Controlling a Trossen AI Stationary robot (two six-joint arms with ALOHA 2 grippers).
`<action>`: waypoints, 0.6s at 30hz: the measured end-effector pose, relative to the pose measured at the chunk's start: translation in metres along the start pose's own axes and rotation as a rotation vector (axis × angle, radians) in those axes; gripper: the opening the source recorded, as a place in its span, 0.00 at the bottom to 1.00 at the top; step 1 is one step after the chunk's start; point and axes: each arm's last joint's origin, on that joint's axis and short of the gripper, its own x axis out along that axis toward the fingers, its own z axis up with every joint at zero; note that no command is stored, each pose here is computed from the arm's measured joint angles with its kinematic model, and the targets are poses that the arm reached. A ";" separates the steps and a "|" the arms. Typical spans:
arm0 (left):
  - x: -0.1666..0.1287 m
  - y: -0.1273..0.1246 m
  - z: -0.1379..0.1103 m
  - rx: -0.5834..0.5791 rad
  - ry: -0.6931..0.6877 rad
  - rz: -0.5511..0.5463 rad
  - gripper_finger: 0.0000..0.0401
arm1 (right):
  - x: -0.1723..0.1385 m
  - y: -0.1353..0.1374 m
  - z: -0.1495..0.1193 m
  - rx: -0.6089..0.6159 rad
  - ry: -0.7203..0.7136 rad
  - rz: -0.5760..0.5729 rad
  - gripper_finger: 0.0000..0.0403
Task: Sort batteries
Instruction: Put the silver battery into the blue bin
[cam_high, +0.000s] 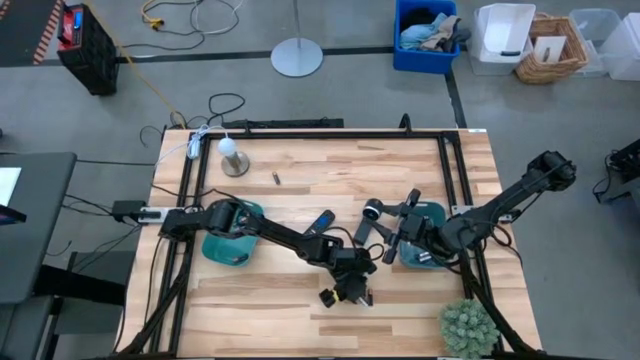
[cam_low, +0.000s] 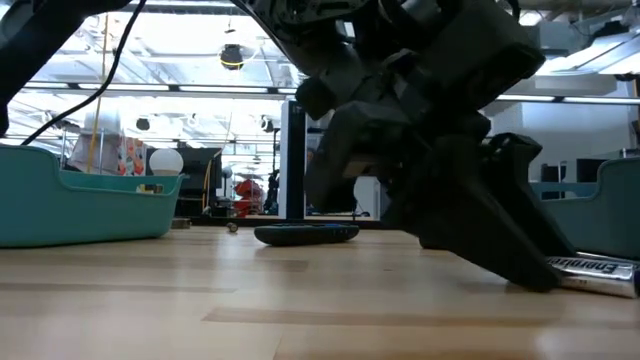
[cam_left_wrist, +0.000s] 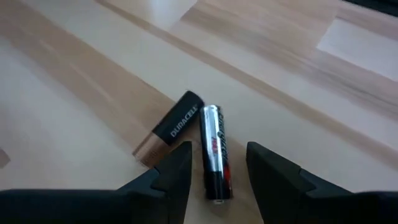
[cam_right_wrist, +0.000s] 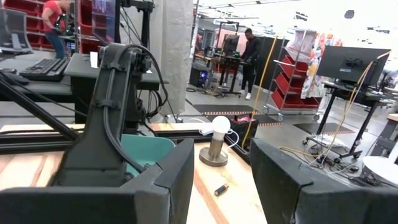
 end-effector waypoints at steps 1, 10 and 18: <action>0.001 0.000 -0.001 -0.009 -0.002 0.000 0.37 | 0.000 0.000 0.000 -0.001 0.000 0.000 0.43; 0.003 0.002 -0.008 -0.058 0.007 -0.018 0.27 | 0.000 0.000 0.000 -0.004 0.001 0.000 0.43; 0.004 0.001 -0.009 -0.048 0.013 -0.019 0.11 | 0.000 0.000 -0.001 -0.008 0.005 -0.001 0.43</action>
